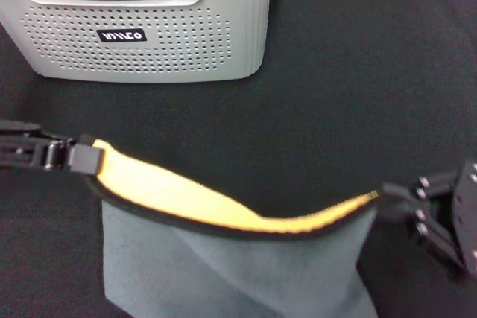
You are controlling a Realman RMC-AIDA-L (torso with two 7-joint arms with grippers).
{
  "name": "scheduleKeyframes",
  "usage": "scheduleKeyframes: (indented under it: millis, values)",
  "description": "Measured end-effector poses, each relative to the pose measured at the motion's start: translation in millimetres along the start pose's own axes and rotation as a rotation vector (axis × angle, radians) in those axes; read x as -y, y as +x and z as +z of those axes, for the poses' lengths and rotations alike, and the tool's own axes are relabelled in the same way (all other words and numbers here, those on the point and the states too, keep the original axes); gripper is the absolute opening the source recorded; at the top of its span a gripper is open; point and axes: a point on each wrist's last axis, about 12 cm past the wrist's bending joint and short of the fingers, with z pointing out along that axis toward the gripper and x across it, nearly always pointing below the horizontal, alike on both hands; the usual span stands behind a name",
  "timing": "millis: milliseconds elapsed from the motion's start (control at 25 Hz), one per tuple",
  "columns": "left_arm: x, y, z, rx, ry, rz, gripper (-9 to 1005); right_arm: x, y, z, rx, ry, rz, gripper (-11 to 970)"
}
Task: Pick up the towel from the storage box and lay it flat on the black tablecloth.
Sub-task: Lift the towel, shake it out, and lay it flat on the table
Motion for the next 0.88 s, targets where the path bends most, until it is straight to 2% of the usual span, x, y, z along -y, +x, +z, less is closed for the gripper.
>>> scheduleKeyframes:
  millis: [80,280,440,640,880]
  values:
    - [-3.5,-0.4,1.3,0.002,-0.012,-0.010,44,10.7,3.1,4.2,-0.018,0.027,-0.002,3]
    - [-27.0,-4.0,15.9,0.014,-0.078,-0.063,44,40.2,9.5,16.7,-0.069,0.088,-0.002,3]
    - [-45.7,-6.2,24.2,0.045,-0.181,-0.097,44,63.0,12.4,24.3,-0.097,0.133,0.000,3]
    - [-66.9,-19.0,34.9,0.114,-0.273,-0.150,45,82.5,18.0,32.6,-0.138,0.157,0.019,3]
    - [-78.4,-23.6,39.2,0.171,-0.325,-0.233,45,102.0,30.2,44.8,-0.201,0.184,0.075,3]
